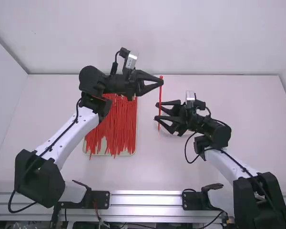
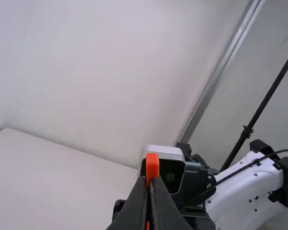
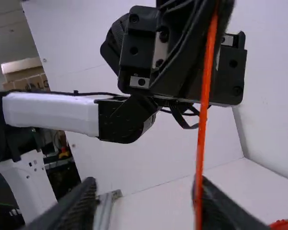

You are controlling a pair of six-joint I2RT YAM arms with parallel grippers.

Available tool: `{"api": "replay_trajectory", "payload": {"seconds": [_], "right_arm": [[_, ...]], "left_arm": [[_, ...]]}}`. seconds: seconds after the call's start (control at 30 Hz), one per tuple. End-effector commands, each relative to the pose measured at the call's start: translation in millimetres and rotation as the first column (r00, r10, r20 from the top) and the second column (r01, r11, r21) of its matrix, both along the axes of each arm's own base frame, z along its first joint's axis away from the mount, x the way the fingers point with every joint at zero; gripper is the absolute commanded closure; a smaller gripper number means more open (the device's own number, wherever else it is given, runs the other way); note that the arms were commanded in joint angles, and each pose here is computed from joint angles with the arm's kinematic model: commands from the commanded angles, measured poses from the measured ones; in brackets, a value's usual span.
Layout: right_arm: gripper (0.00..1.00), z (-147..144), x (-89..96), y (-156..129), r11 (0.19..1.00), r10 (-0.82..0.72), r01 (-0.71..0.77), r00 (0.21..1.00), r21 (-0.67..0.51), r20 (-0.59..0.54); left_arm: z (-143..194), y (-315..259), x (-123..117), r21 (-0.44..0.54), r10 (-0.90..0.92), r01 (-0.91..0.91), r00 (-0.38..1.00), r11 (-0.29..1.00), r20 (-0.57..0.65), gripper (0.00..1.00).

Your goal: Fasten the cable tie

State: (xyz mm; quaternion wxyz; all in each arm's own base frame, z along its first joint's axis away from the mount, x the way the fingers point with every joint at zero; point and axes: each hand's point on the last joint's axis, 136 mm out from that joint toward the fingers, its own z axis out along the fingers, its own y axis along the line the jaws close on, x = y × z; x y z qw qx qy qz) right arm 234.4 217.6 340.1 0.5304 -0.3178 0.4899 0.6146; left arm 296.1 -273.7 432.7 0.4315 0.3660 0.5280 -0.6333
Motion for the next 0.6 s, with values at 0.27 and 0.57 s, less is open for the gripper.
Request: {"api": "replay_trajectory", "payload": {"seconds": [0.27, 0.57], "right_arm": [[0.05, -20, -12.3, -12, 0.989, 0.078, -0.076, 0.997, -0.128, 0.008], [0.05, -34, -22.4, -15, 0.968, 0.142, -0.136, 0.990, -0.209, 0.013]], "left_arm": [[18, 6, 7, -0.041, 0.047, -0.047, 0.999, 0.998, -0.010, 0.99], [34, 7, 1, -0.078, 0.027, -0.029, 0.999, 0.997, -0.034, 0.99]]}}
